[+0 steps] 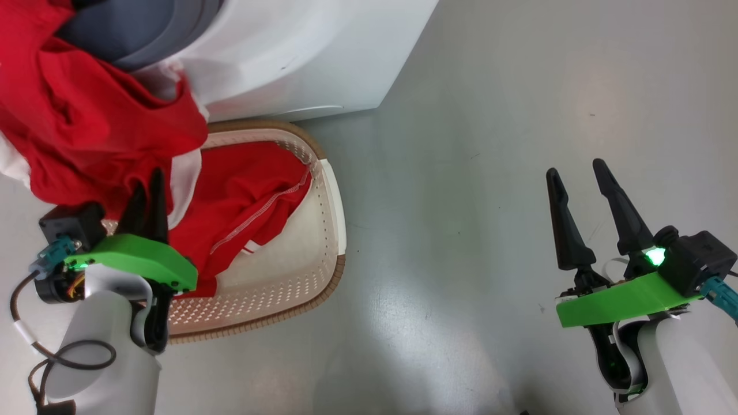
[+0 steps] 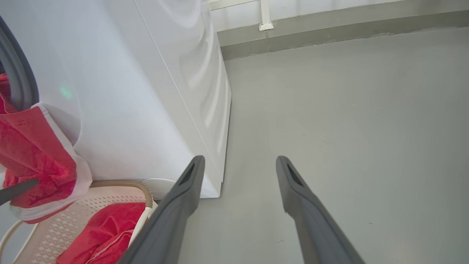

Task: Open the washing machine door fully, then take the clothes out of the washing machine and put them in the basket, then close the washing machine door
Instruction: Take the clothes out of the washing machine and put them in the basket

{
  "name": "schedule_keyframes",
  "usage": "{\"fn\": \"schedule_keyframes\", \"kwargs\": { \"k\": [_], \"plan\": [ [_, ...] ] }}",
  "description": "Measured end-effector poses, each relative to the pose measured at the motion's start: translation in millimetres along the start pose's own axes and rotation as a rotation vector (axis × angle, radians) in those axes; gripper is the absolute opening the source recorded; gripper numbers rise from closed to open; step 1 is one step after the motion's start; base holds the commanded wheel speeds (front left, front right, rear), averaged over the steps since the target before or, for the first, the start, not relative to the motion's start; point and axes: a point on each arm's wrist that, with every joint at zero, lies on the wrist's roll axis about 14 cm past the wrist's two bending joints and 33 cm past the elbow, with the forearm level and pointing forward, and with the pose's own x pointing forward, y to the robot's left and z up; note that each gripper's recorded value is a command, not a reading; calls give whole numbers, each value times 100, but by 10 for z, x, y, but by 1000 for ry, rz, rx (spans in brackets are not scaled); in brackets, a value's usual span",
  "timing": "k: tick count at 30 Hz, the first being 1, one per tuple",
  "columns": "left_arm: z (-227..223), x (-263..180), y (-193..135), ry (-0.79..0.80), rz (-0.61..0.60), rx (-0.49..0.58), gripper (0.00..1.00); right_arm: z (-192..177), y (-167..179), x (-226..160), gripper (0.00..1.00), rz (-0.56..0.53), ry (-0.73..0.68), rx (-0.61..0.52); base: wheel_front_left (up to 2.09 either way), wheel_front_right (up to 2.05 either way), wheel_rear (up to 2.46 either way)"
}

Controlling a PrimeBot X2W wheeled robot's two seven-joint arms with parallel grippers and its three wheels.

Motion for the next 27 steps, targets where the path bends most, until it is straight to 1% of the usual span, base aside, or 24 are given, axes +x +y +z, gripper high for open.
{"fn": "schedule_keyframes", "kwargs": {
  "k": [10, 17, 27],
  "plan": [
    [70, -32, 37, -13, 15, -19, 100, 34, 61, 30, 100, 17, -11, 4, 0, 0, 0],
    [403, -155, 95, -124, 38, -47, 100, 101, 153, 45, 100, 43, -28, 2, 0, 0, 0],
    [770, -477, 79, -250, 38, 5, 100, 255, 262, 28, 100, 83, -60, -12, 0, 0, 0]
  ]
}}
